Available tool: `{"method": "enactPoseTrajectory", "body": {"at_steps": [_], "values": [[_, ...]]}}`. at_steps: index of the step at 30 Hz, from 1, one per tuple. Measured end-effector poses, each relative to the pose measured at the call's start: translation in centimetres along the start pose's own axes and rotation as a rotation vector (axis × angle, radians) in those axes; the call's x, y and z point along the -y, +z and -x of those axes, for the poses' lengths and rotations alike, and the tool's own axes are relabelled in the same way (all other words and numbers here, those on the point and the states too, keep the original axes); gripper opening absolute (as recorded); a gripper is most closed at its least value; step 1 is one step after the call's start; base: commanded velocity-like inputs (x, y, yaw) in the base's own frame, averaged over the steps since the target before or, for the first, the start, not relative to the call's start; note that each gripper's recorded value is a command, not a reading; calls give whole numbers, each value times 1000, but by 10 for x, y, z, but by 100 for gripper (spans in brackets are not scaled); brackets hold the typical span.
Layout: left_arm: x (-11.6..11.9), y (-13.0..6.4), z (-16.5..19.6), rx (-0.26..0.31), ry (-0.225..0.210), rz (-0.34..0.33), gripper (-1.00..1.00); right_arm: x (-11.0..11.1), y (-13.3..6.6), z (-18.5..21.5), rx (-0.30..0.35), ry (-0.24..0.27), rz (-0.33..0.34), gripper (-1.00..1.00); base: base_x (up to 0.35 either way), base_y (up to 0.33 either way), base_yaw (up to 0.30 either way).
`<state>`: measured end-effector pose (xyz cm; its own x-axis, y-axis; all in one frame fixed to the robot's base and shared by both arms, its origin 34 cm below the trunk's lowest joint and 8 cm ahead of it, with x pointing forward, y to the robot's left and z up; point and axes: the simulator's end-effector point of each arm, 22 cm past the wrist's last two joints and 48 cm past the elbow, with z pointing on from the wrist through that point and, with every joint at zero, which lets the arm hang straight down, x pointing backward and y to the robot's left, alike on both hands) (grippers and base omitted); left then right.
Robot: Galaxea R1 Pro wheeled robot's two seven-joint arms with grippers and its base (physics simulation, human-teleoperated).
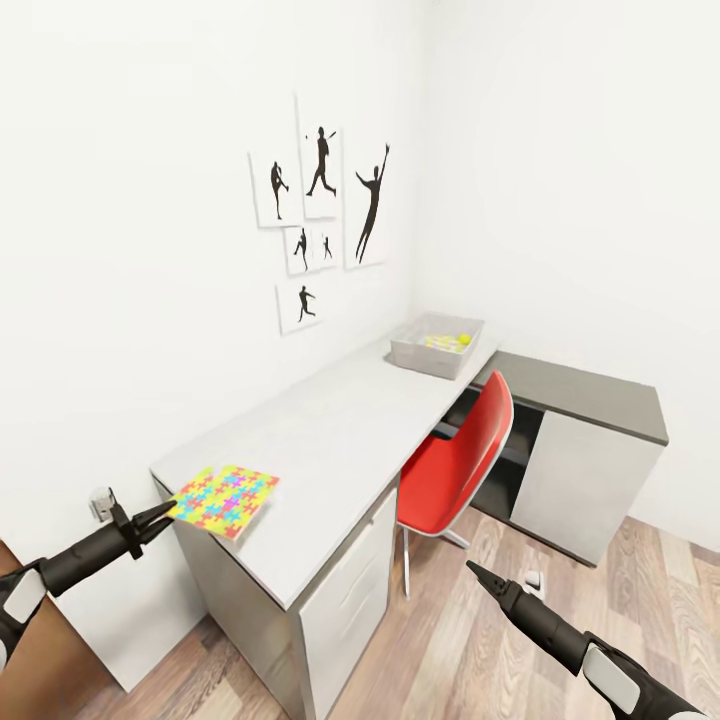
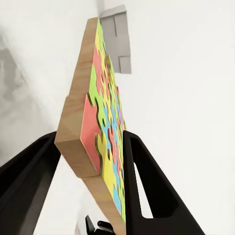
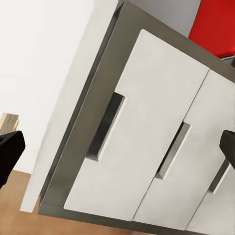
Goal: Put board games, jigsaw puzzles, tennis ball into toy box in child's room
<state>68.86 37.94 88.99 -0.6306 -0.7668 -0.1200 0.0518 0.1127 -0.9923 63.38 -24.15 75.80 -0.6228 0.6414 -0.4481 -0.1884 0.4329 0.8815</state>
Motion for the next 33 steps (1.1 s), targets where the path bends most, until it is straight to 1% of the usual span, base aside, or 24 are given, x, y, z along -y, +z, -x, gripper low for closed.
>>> {"method": "enactPoseTrajectory", "body": {"at_steps": [10, 13, 15, 18, 20, 22, 25, 28, 33], "values": [[17, -1, 2, -2, 1, 0, -100, -14, -3, 7, 0, 0, 0, 100, 0, 0, 0], [24, 0, 3, -12, 19, 3, -100, -17, -3, 9, 0, 0, 0, 100, 0, 0, 0], [31, 3, 0, -42, 32, 10, -100, -20, -4, 10, 0, 0, -1, 100, 0, 0, 0], [47, 8, -10, -101, 47, -6, -100, -24, -5, 12, 0, 0, -1, 100, 0, 0, 0], [55, 8, -14, -122, 58, -20, -100, -27, -5, 13, 0, 0, 0, 100, 0, 0, 0], [69, 8, -16, -138, 84, -47, -100, -29, -6, 14, 0, 0, 0, 100, 0, 0, 0], [83, 5, -18, -150, 120, -66, -100, -33, -7, 16, 0, 0, -1, 100, 0, 0, 0], [93, 2, -19, -159, 148, -73, -100, -36, -7, 17, 0, 0, -1, 100, 0, 0, 0], [109, 5, -32, -220, 179, -59, -100, -43, -9, 20, 0, 0, -1, 100, 0, 0, 0]]}}
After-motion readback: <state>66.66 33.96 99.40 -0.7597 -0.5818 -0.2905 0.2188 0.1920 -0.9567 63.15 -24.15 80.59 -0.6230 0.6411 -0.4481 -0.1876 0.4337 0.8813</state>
